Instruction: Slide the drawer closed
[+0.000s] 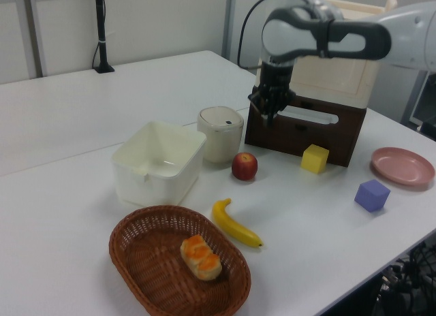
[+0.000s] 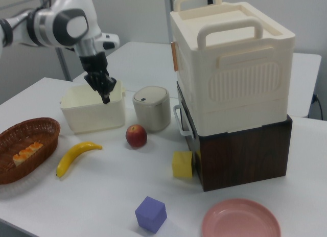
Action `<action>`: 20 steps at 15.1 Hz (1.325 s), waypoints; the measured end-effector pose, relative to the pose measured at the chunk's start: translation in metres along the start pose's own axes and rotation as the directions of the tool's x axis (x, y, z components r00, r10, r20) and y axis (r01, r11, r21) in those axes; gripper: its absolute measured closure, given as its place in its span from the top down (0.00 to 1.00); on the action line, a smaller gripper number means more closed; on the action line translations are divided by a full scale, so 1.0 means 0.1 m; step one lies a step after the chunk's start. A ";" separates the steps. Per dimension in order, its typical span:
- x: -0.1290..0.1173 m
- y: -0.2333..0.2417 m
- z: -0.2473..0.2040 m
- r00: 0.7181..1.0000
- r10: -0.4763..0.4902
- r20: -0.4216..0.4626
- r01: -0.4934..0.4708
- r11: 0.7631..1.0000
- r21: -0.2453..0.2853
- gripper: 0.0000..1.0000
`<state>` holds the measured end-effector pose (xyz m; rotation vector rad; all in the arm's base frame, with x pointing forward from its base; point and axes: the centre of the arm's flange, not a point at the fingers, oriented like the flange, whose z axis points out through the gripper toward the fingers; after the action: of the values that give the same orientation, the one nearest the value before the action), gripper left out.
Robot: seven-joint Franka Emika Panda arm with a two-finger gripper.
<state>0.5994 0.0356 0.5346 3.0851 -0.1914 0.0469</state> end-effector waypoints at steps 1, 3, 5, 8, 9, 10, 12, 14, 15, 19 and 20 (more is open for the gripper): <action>-0.05 0.03 -0.17 0.999 -0.045 -0.001 0.045 0.999 -0.001 0.04; -0.10 0.10 -0.35 0.994 -0.105 -0.012 0.105 0.994 -0.003 0.09; -0.11 0.16 -0.39 0.993 -0.120 -0.017 0.120 0.993 -0.004 0.34; -0.12 0.18 -0.43 0.992 -0.121 -0.022 0.121 0.993 -0.005 0.64; -0.13 0.19 -0.45 0.993 -0.120 -0.025 0.119 0.993 -0.005 0.74; -0.14 0.21 -0.47 0.993 -0.116 -0.019 0.116 0.993 -0.006 0.85; -0.19 0.31 -0.57 0.995 -0.101 0.006 0.101 0.995 -0.008 1.00; -0.21 0.38 -0.67 0.996 -0.083 0.013 0.083 0.997 -0.009 1.00; -0.21 0.41 -0.70 0.998 -0.062 0.013 0.062 0.998 -0.002 1.00; -0.22 0.36 -0.69 1.000 -0.019 0.017 0.019 1.000 0.014 1.00; -0.22 0.35 -0.69 1.000 -0.018 0.018 0.018 1.000 0.014 1.00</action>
<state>0.5714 0.0074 0.6043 3.1015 -0.1646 0.0198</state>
